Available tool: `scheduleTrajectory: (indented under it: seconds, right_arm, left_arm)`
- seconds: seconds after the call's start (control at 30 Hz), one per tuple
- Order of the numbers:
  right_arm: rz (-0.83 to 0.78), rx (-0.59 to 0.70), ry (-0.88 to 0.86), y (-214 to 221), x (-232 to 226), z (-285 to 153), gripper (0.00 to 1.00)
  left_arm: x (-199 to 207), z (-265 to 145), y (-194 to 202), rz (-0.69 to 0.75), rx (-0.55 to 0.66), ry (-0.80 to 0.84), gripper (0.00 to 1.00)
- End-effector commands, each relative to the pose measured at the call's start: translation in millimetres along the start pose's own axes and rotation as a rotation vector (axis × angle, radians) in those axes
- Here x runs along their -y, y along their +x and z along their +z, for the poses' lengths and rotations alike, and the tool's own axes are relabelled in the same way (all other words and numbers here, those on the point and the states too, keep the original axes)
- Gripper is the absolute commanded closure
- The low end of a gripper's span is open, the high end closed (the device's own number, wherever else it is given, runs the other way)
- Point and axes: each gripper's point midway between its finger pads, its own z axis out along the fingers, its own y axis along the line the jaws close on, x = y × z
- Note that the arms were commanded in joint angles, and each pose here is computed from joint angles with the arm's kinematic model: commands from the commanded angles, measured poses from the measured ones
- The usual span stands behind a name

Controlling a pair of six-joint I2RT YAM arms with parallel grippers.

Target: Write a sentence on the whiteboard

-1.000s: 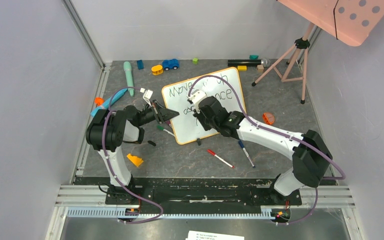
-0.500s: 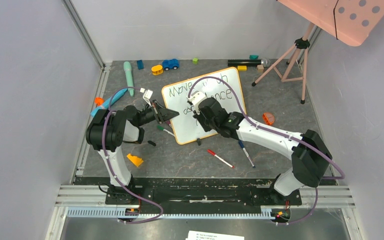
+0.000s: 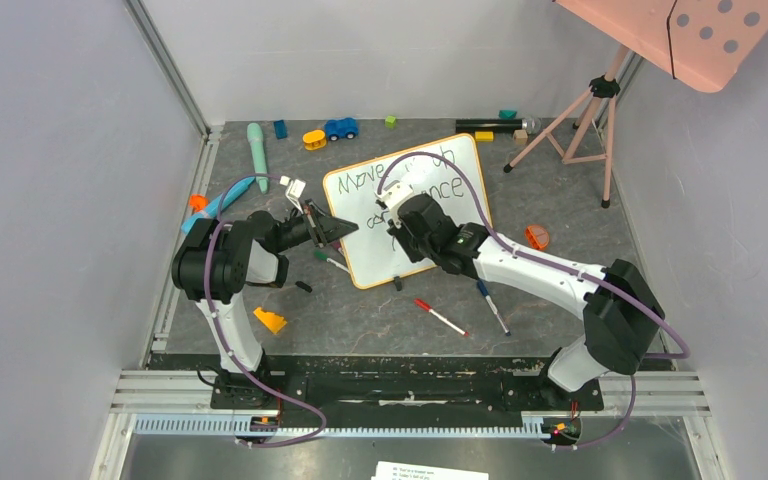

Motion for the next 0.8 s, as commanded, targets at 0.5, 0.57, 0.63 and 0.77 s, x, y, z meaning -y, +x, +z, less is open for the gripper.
scheduleTrajectory:
  seconds: [0.5,0.57,0.63,0.77]
  right_arm:
    - [0.032,-0.021,0.052,14.9,20.0,0.7,1.00]
    - [0.035,-0.033,0.040,21.5,17.9,0.0,1.00]
    - [0.037,-0.039,0.030,26.1,16.2,-0.8,1.00]
    - [0.035,-0.050,0.025,32.5,15.4,-1.7,1.00]
  left_arm:
    - [-10.8,0.2,-2.3,0.207,0.029,-0.017,0.98]
    - [-10.8,0.0,-2.8,0.209,0.029,-0.017,0.98]
    - [-10.9,0.0,-2.5,0.207,0.029,-0.017,0.98]
    - [-11.0,0.0,-2.8,0.207,0.030,-0.018,0.98]
